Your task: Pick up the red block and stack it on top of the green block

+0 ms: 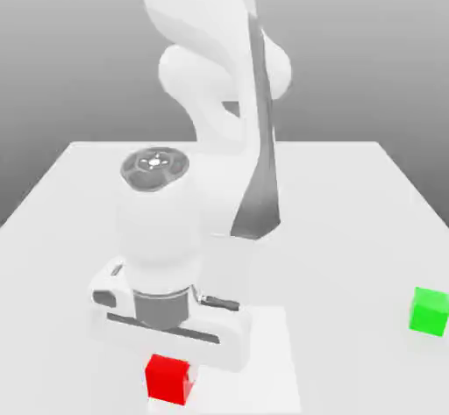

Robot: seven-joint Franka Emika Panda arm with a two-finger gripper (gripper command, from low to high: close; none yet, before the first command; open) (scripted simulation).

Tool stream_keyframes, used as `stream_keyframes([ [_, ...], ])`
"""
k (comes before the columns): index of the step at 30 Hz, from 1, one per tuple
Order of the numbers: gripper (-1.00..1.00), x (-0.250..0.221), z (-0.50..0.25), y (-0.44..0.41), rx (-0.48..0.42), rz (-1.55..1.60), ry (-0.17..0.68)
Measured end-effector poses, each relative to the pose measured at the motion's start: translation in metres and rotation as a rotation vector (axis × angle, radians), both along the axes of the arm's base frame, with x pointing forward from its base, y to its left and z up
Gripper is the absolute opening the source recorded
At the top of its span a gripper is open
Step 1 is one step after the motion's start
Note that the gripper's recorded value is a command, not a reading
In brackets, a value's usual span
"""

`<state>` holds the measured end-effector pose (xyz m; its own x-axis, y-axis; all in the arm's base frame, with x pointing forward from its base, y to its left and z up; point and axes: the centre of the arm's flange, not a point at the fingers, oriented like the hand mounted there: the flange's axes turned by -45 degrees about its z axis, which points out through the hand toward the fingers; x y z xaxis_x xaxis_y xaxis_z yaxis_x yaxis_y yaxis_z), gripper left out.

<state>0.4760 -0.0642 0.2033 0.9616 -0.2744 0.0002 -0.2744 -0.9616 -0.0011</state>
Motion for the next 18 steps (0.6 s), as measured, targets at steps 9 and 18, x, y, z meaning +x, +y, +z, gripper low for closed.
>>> stream_keyframes([
  [9, -1.00, -0.026, 0.024, 0.209, 0.019, 0.115, 0.008],
  [18, -1.00, -0.145, 0.039, 0.391, 0.003, 0.250, 0.001],
])
